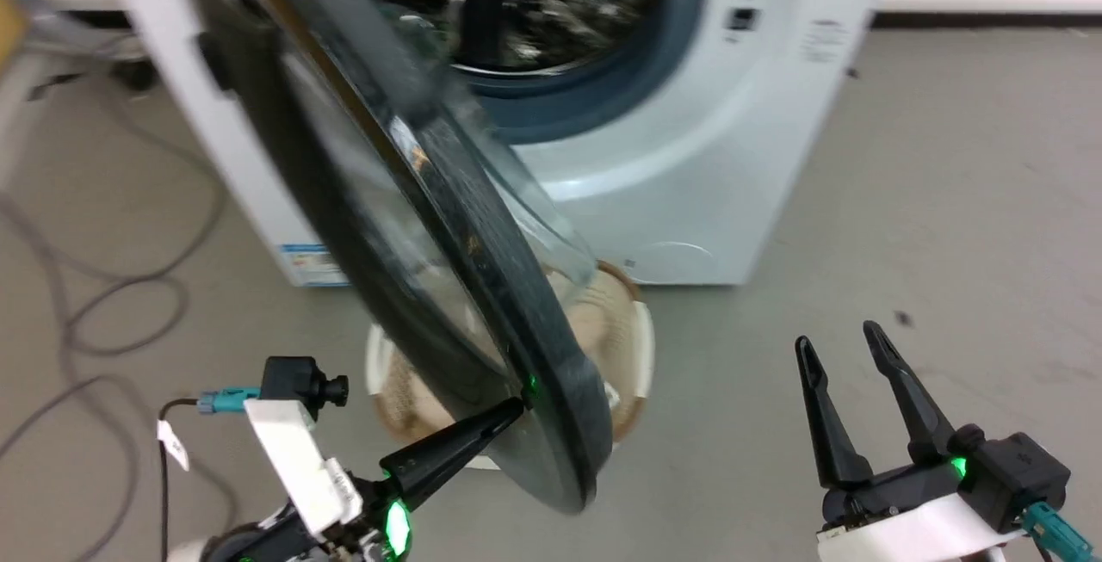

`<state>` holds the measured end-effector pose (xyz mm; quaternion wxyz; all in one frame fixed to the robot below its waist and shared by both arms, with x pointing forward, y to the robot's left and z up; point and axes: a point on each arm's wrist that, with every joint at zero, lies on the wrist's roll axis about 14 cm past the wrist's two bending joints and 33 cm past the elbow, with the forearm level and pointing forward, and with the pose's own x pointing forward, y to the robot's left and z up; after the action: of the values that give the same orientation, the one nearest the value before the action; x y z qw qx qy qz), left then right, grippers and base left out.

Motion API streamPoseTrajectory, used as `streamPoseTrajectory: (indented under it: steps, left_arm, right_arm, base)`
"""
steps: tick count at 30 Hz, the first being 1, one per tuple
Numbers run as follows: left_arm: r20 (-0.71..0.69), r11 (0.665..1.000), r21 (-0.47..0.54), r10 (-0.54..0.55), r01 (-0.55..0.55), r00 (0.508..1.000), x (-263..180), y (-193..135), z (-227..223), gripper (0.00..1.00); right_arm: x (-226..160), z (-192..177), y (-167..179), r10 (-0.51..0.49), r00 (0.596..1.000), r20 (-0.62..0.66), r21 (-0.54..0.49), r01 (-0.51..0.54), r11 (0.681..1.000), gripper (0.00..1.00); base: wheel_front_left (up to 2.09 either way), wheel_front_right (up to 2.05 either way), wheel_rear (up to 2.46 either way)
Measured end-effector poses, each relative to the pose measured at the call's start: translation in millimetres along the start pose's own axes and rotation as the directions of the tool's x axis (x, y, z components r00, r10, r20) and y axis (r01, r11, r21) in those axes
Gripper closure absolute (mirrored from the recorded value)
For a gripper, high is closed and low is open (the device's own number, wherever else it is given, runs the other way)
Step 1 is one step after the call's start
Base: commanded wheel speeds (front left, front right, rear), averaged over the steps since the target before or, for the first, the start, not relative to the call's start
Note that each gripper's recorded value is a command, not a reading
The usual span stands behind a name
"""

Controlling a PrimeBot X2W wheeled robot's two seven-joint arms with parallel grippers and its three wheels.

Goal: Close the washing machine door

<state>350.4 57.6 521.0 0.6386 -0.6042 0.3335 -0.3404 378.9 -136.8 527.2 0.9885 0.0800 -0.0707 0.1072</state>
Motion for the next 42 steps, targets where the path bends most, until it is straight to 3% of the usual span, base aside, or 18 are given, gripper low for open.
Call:
streamPoseTrajectory:
  steps: [5, 13, 22, 30, 35, 38, 42]
  left_arm:
    - [-0.031, 0.999, -0.024, -0.023, 0.023, 0.999, 43.9, 9.2, -0.2, 1.00]
    - [0.032, 0.998, 0.009, -0.069, 0.069, 0.997, 116.9, 4.2, 19.6, 1.00]
    - [0.125, 0.993, 0.054, -0.111, 0.105, 0.986, 177.8, -11.4, 40.0, 1.00]
    - [0.102, 0.991, 0.075, -0.115, 0.107, 0.988, 176.9, -18.3, 29.2, 1.00]
    - [0.009, 0.989, 0.144, -0.039, 0.038, 0.999, 146.8, -0.2, 4.6, 1.00]
    - [-0.067, 0.945, 0.322, 0.076, -0.051, 0.995, 118.9, 18.9, -14.6, 1.00]
    - [0.023, 0.784, 0.589, 0.228, -0.197, 0.973, 73.5, 47.2, -3.9, 1.00]
  right_arm:
    - [-18.4, 2.8, -28.1, -0.103, 0.995, -0.005, -0.021, 0.103, 0.994, 0.00]
    - [-45.4, 8.1, -64.4, -0.248, 0.969, -0.007, -0.053, 0.247, 0.968, 0.00]
    - [-65.4, 8.5, -81.8, -0.332, 0.943, -0.020, -0.072, 0.330, 0.941, 0.00]
    - [-60.9, 11.4, -77.2, -0.316, 0.949, -0.005, -0.059, 0.315, 0.947, 0.00]
    - [-51.3, 13.7, -67.9, -0.277, 0.961, 0.011, -0.043, 0.277, 0.960, 0.00]
    - [-45.7, 15.3, -61.2, -0.248, 0.969, 0.020, -0.035, 0.249, 0.968, 0.00]
    - [-39.1, 16.8, -49.9, -0.200, 0.979, 0.029, -0.029, 0.201, 0.979, 0.00]
  base:
    - [0.00, 0.00, 0.00]
    - [0.00, 0.00, 0.00]
    - [0.00, 0.00, 0.00]
    - [0.00, 0.00, 0.00]
    - [0.00, 0.00, 0.00]
    - [0.00, 0.00, 0.00]
    - [0.00, 0.00, 0.00]
